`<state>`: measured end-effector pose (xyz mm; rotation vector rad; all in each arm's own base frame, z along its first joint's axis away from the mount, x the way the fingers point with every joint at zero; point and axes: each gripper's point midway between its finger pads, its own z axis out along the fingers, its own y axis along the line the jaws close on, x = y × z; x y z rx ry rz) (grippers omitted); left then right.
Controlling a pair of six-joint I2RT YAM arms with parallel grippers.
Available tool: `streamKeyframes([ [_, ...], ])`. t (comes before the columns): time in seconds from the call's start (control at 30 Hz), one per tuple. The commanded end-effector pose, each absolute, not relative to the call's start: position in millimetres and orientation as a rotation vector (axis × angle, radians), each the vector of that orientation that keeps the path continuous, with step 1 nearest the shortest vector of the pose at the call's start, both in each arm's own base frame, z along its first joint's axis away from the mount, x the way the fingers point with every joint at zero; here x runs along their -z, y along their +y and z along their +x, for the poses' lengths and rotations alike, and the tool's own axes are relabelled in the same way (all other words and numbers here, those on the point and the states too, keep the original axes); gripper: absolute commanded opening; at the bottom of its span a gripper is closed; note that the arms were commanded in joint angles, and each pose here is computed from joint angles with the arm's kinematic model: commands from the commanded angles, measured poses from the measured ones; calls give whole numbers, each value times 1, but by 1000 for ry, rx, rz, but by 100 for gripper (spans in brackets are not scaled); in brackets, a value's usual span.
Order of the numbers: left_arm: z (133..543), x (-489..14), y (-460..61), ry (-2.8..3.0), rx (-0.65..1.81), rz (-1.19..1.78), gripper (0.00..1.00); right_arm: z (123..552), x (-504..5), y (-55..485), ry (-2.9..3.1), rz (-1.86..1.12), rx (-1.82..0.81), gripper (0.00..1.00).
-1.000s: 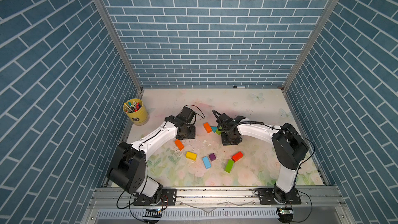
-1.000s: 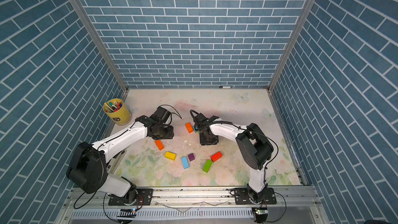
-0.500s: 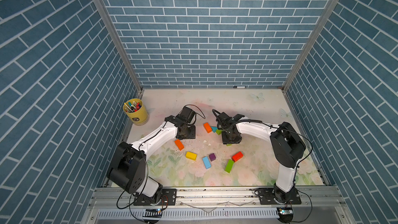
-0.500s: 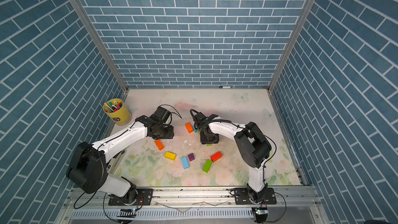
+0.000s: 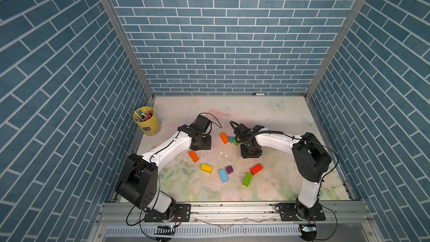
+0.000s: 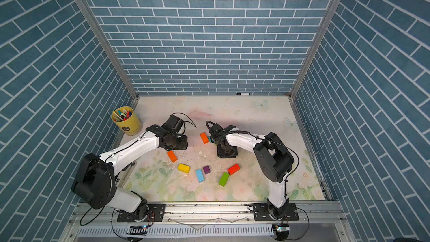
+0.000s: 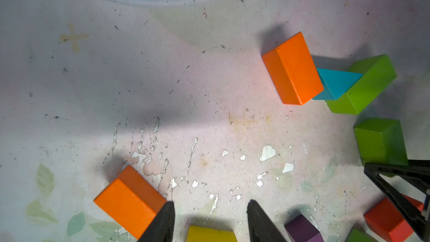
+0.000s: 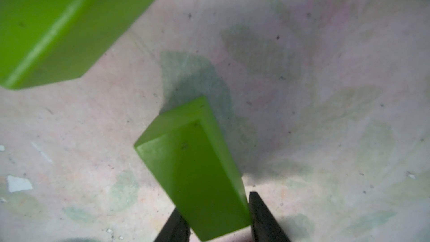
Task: Assemble a heart with building blocks
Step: Assemble the building block at the center of the board.
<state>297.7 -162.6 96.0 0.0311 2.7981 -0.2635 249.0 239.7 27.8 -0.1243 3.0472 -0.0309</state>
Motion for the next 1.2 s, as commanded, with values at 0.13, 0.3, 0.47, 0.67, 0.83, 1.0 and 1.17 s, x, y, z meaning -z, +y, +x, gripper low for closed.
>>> streamKeyframes([
  [0.13, 302, -97, -161, 2797, 258, 37, 53, 245, -41, 239, 3033, -3, -3, 44],
  [0.3, 304, -98, -160, 2795, 253, 42, 53, 244, -45, 239, 3028, -5, -20, 44],
  [0.47, 308, -99, -154, 2790, 244, 32, 53, 244, -44, 240, 3009, 9, -58, 44],
  [0.67, 312, -100, -153, 2788, 245, 34, 53, 247, -34, 241, 3017, 1, -23, 42],
  [0.83, 312, -101, -152, 2786, 241, 33, 53, 254, -36, 243, 3011, -5, -5, 38],
  [1.0, 311, -99, -151, 2788, 237, 32, 53, 263, -41, 235, 2999, 3, 45, 38],
  [1.17, 311, -99, -150, 2789, 235, 30, 53, 269, -43, 230, 2991, 0, 67, 38],
])
